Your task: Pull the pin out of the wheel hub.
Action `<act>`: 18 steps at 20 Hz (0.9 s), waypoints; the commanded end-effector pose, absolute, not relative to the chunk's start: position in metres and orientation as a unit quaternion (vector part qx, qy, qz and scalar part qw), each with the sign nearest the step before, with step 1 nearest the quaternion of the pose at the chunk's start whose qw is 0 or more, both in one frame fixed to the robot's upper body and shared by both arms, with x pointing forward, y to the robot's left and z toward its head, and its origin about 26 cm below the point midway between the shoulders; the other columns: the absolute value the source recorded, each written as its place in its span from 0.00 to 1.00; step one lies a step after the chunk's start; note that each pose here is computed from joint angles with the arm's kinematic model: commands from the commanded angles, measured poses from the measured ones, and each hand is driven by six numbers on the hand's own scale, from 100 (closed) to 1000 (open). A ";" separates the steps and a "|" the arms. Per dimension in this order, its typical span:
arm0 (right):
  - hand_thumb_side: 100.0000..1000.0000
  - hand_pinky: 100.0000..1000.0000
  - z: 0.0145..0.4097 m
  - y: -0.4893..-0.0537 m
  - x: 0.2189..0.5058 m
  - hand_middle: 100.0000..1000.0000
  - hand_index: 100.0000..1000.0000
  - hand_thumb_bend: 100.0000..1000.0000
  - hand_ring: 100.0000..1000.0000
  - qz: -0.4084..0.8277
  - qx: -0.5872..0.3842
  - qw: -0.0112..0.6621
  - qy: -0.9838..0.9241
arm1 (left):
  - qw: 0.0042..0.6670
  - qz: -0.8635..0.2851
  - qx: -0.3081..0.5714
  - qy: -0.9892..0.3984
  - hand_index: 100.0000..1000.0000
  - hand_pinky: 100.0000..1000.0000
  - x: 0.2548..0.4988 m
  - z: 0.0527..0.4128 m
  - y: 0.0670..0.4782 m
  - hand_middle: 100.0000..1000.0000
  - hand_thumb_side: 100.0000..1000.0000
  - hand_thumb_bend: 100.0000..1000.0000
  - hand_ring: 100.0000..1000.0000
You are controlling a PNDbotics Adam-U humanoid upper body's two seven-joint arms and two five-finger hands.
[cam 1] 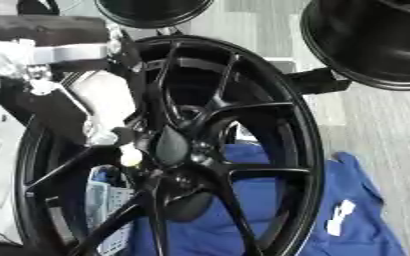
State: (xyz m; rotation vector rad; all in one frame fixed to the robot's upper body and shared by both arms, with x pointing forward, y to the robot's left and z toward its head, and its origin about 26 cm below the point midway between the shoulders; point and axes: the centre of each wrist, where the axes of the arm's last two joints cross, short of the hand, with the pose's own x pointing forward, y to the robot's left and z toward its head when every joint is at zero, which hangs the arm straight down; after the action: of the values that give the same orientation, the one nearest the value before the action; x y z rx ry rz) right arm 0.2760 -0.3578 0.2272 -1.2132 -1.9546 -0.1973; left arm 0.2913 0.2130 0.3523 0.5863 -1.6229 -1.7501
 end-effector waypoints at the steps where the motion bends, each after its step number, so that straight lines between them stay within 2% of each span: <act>1: 0.54 0.63 0.237 -0.361 0.272 0.48 0.67 0.00 0.57 -0.077 -0.498 0.384 -0.773 | 0.349 -0.621 0.243 -0.658 0.46 0.42 0.283 0.377 0.236 0.34 0.00 0.30 0.33; 7: 0.54 0.63 0.237 -0.362 0.272 0.48 0.67 0.00 0.57 -0.079 -0.503 0.383 -0.771 | 0.407 -0.513 0.250 -0.714 0.45 0.40 0.275 0.395 0.273 0.32 0.00 0.23 0.30; 12: 0.54 0.63 0.235 -0.365 0.270 0.48 0.67 0.00 0.57 -0.082 -0.511 0.384 -0.765 | 0.459 -0.384 0.318 -0.735 0.45 0.40 0.282 0.412 0.331 0.32 0.00 0.22 0.30; 16: 0.54 0.63 0.234 -0.366 0.269 0.48 0.67 0.00 0.57 -0.083 -0.514 0.385 -0.762 | 0.495 -0.294 0.378 -0.725 0.46 0.42 0.296 0.421 0.393 0.34 0.00 0.25 0.32; 18: 0.54 0.63 0.234 -0.366 0.269 0.48 0.67 0.00 0.57 -0.084 -0.514 0.385 -0.762 | 0.507 -0.275 0.400 -0.712 0.51 0.50 0.302 0.418 0.415 0.38 0.00 0.30 0.38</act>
State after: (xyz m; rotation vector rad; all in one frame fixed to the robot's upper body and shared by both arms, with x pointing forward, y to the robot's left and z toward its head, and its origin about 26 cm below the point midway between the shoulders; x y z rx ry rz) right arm 0.2717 -0.3645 0.2219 -1.2498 -1.9221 -0.2048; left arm 0.3103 0.3971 0.4009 0.8719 -1.7201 -0.7077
